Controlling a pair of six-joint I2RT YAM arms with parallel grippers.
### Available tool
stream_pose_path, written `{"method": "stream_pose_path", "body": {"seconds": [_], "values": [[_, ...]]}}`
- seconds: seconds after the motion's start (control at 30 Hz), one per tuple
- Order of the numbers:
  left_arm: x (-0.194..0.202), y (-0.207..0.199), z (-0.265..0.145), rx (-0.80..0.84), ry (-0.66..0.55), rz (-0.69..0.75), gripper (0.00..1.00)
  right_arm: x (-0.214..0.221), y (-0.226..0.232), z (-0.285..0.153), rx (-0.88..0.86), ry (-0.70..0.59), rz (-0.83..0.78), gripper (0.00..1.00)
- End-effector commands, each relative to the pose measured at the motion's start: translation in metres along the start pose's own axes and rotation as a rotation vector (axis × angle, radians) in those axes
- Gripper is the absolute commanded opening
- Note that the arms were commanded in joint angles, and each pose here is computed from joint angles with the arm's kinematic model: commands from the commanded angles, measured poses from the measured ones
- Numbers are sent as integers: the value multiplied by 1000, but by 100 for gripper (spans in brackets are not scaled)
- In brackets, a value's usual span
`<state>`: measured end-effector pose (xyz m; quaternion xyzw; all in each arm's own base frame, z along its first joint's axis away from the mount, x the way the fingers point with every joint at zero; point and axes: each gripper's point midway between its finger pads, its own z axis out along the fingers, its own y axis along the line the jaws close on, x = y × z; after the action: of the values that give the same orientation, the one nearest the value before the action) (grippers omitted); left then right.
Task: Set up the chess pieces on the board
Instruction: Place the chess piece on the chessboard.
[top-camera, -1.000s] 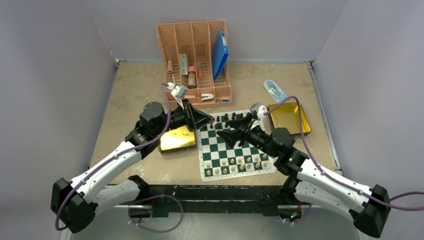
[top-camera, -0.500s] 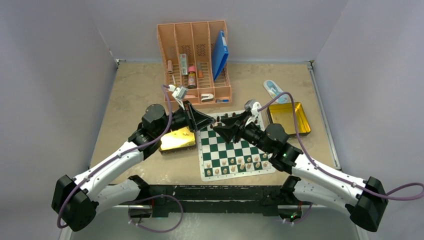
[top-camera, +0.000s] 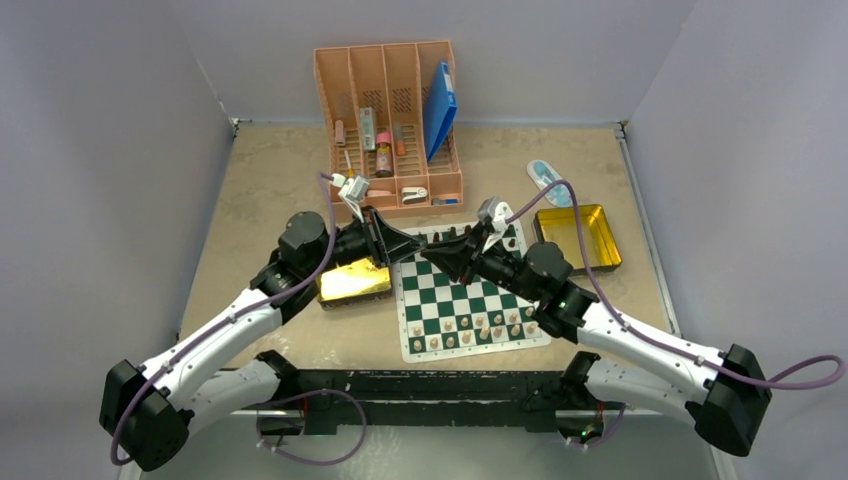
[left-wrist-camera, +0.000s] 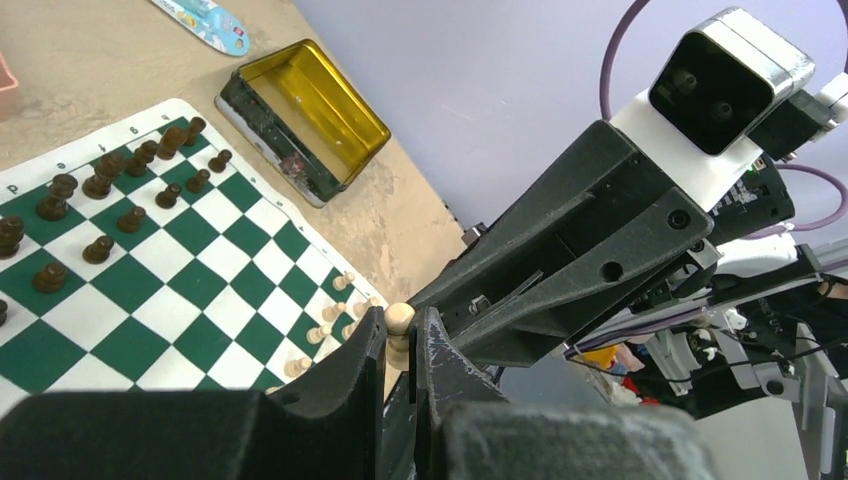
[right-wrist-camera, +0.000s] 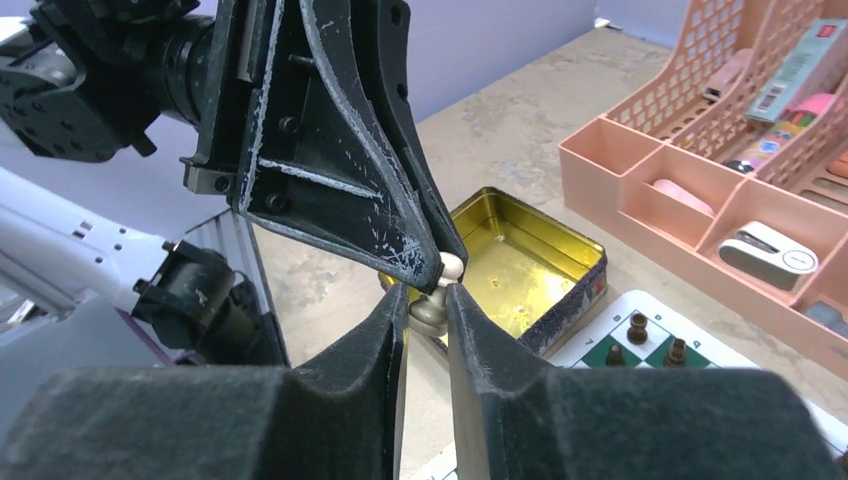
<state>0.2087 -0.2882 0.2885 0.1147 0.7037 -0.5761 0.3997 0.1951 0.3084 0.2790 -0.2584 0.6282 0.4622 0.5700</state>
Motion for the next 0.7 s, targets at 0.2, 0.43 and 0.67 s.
{"method": "stream_pose_path", "body": {"seconds": [0.2, 0.43, 0.67], "values": [[-8, -30, -14, 74, -25, 32, 0, -8, 13, 6, -74, -45, 9, 42], [-3, -22, -13, 43, 1, 48, 0, -18, 16, 3, -91, -96, -10, 45], [0, -24, -12, 57, 23, 54, 0, -19, 19, 7, -110, -94, -22, 22]]}}
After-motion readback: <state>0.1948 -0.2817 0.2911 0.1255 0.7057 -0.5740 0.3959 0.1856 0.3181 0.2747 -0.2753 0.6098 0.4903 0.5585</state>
